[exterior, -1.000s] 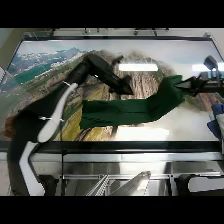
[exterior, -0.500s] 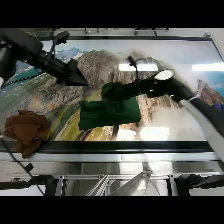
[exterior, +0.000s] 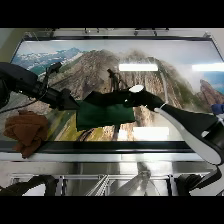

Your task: Fold the shirts.

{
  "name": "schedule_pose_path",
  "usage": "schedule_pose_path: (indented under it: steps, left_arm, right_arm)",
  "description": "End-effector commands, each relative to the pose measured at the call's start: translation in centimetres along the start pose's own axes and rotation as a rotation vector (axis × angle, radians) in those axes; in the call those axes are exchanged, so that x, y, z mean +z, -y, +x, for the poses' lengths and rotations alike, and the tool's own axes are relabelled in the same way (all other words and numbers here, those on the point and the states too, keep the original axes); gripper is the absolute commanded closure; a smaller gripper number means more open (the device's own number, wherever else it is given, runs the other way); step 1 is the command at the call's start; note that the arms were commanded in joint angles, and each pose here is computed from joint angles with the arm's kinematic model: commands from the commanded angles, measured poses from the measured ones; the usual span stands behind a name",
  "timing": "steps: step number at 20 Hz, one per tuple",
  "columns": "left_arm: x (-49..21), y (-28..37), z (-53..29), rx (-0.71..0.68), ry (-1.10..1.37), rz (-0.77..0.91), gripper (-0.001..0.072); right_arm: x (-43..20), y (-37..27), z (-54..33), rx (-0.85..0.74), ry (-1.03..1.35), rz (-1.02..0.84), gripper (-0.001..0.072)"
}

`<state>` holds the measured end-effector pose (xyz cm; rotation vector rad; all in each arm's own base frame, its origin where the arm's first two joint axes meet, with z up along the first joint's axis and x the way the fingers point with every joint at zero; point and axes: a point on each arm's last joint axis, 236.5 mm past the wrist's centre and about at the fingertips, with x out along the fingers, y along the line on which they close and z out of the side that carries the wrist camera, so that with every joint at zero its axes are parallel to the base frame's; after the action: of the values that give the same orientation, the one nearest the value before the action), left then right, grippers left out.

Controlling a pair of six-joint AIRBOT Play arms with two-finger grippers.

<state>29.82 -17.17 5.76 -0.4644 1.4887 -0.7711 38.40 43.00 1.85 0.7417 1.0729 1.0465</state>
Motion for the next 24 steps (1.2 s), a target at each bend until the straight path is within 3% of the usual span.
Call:
schedule_pose_path:
  steps: [1,7,13,20,21,23,24]
  left_arm:
    - [-2.0,-0.6,1.1,-0.017,-0.025,0.015,0.0689]
    - [-2.9,-0.3,0.7,0.001,-0.017,0.046,0.0689]
    - [-2.8,-0.3,0.6,0.002,-0.011,0.047,0.0689]
    - [-2.8,-0.3,0.7,0.002,-0.011,0.046,0.0689]
    - [-2.8,-0.3,0.6,0.002,-0.011,0.047,0.0689]
    - [-2.8,-0.2,0.7,0.001,-0.012,0.048,0.0689]
    - [-2.8,-0.2,0.7,0.0,-0.012,0.047,0.0689]
  right_arm:
    - [3.0,0.0,-7.3,-0.016,-0.005,-0.016,0.0117]
    - [3.6,13.6,-21.1,-0.491,-0.006,0.222,0.0114]
    - [-1.2,19.4,-19.0,-0.491,-0.135,0.392,0.0115]
    - [-3.4,16.8,-10.4,-0.294,-0.193,0.428,0.0118]
    - [-3.6,16.2,-9.6,-0.276,-0.198,0.419,0.0204]
    - [-3.1,14.6,-8.5,-0.213,-0.186,0.387,0.0545]
    - [-2.3,13.5,-8.3,-0.163,-0.163,0.374,0.0654]
